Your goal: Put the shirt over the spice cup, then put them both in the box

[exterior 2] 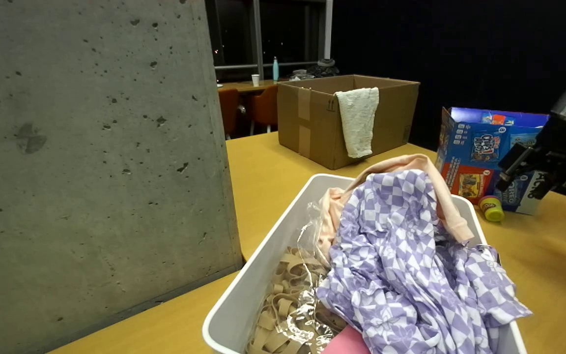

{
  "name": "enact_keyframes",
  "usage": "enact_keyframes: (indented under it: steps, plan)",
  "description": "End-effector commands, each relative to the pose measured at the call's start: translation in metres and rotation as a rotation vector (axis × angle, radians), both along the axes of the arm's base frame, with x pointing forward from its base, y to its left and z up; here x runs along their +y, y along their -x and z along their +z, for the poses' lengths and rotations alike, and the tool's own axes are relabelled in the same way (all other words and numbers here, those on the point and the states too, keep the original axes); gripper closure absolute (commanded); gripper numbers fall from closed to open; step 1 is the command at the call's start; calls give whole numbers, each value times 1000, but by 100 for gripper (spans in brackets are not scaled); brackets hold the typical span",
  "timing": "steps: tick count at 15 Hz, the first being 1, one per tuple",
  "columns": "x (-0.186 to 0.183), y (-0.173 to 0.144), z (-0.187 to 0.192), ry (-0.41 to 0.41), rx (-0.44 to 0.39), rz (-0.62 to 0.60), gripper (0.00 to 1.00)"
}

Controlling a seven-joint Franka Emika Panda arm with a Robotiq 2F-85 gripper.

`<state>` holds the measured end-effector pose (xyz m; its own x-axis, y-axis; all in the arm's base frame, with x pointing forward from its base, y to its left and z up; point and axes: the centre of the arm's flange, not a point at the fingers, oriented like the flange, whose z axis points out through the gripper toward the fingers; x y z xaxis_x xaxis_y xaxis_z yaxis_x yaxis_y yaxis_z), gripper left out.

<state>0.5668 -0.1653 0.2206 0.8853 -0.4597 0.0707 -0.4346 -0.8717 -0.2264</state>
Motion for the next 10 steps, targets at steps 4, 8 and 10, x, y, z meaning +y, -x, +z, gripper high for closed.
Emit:
enact_keyframes:
  steps: [4, 8, 10]
  plan:
    - [-6, -47, -34, 4, 32, -74, 0]
    - [-3, -49, -48, 17, 71, -105, 0]
    - [-8, -49, -51, 25, 82, -124, 0]
